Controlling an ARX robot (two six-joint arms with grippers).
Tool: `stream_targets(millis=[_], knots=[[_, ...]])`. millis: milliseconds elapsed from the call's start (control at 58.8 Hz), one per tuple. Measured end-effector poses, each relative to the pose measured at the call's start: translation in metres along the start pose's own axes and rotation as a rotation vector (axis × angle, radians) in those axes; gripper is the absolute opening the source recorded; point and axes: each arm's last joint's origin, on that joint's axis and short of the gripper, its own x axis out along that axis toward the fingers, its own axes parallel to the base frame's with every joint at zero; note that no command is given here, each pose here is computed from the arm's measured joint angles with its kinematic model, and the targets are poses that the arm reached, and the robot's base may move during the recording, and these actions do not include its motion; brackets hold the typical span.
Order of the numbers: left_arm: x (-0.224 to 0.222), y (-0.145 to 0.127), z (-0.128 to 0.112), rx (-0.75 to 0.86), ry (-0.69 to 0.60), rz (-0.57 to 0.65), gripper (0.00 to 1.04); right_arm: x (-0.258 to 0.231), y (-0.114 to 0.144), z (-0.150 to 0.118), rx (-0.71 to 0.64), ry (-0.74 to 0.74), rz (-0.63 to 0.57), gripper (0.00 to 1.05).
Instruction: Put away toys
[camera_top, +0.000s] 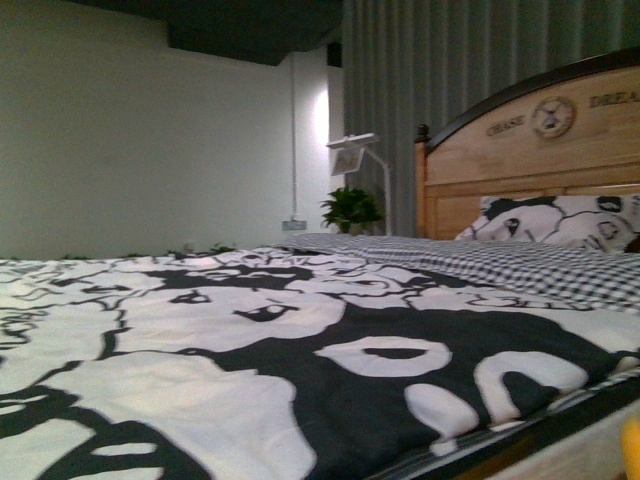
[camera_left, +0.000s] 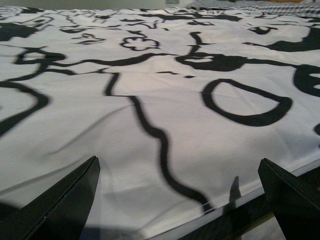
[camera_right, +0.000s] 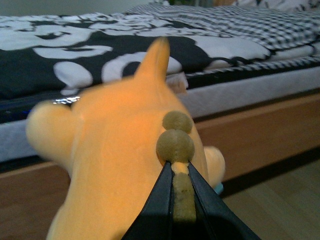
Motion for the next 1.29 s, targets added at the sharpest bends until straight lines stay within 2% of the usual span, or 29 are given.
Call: stream_targets(millis=[1293], knots=[[0.0, 0.0, 0.0001, 0.0, -0.001, 0.0, 0.99, 0.0, -0.0002, -0.0003, 0.0, 0.003, -0.006, 0.06]])
